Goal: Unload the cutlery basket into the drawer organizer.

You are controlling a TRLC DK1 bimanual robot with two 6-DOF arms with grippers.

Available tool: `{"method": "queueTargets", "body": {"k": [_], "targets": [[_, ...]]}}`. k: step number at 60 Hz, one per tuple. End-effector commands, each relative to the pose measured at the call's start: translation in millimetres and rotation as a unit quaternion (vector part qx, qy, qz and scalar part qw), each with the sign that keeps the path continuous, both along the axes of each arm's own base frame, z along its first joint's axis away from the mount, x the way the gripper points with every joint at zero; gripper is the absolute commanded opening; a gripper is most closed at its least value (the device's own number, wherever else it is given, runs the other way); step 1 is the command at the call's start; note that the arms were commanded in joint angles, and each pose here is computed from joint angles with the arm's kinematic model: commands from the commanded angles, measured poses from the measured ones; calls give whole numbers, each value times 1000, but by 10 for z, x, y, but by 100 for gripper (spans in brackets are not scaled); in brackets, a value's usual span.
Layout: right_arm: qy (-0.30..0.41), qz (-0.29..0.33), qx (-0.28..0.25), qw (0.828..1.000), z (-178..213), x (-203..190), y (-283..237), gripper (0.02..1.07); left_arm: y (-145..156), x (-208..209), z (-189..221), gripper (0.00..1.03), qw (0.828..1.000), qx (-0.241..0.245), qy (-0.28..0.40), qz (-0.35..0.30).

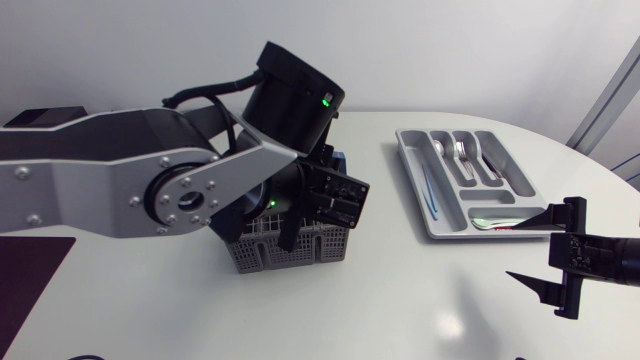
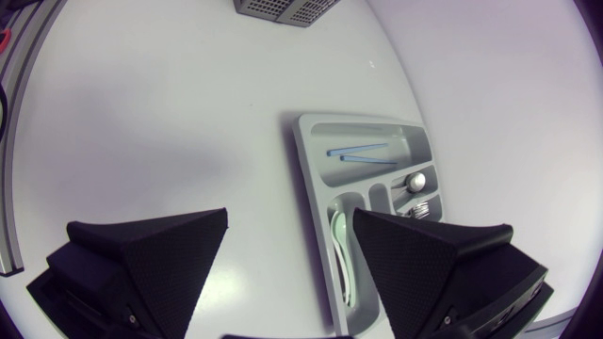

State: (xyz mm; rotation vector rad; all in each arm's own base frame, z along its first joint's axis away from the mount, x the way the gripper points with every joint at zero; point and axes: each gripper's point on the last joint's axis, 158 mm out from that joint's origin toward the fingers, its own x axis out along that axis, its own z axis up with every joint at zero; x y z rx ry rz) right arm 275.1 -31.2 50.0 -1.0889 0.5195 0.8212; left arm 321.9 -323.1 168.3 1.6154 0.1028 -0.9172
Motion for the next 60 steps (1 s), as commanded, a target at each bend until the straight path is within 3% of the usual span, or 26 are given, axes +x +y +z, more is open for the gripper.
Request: {"method": "queueTargets", "body": {"k": [1, 19, 33, 40, 50, 55, 60], "targets": [[-2, -10, 26, 1000, 31, -82, 124, 98, 28, -57, 112, 4, 1000, -2, -19, -6], [-87, -49, 60, 993, 422, 57, 242, 98, 124, -66, 365, 4, 998, -34, -44, 17], [-138, -88, 115, 980, 797, 118, 386, 98, 146, -82, 641, 4, 994, -85, -51, 47], [-142, -103, 163, 971, 985, 97, 576, 98, 19, -64, 781, 4, 987, -138, -30, 74], [-146, -124, 190, 963, 1090, 73, 881, 96, -309, 12, 836, 4, 962, -231, 44, 141], [-139, -127, 200, 962, 1096, 82, 1052, 88, -422, 62, 896, 4, 941, -274, 88, 181], [-131, -121, 222, 959, 1129, 51, 1187, 87, -525, 111, 807, 5, 920, -295, 137, 217]]}}
